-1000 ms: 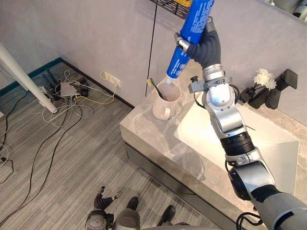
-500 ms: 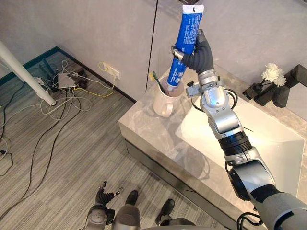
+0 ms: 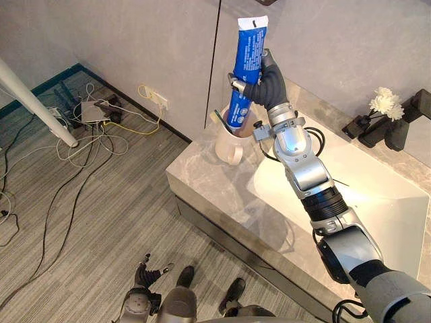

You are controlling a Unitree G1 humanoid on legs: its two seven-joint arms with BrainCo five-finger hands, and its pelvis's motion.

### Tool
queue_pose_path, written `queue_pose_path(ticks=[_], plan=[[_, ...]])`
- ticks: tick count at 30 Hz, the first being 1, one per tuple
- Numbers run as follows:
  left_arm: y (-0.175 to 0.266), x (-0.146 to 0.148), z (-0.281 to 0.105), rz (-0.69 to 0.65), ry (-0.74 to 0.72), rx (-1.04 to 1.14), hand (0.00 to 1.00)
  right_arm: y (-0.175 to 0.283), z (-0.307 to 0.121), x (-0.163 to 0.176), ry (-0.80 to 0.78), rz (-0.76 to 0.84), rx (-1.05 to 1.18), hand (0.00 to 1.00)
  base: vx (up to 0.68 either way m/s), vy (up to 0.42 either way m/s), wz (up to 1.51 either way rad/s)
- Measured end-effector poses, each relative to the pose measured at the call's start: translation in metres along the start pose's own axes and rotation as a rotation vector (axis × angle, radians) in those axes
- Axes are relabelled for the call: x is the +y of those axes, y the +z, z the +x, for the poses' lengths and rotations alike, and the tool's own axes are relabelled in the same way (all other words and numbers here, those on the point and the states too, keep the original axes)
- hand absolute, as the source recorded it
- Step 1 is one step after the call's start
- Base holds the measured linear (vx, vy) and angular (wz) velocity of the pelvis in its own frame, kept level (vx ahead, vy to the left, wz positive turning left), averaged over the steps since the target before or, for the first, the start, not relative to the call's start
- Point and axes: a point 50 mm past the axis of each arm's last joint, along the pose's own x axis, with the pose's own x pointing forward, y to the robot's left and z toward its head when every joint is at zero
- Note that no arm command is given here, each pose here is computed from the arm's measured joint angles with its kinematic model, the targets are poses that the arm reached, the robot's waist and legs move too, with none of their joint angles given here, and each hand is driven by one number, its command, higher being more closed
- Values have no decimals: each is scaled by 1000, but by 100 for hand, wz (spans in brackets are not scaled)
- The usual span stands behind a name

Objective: Organize washtable

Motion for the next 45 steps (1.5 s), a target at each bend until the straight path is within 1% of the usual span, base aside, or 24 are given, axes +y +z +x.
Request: queue_pose_path(ticks=[9,10,18,28,45], plan=[[-2,0,0,10,-1,5,0,-11,-15,6,9,32,45,100,0,0,0],[-2,0,0,10,-1,6,0,-12,-16,7,9,33,47,0,0,0,0],[-2,0,0,11,-2,7,0,-12,-30,6,-7,53,36,0,0,0,0],[-2,-3,-1,22,-15,3,0,-16,-37,9,-9,60,54,0,0,0,0],[-6,-2,-1,32,-19,20,0,-10,-47,-1,-42,41,25,0,0,0,-1]])
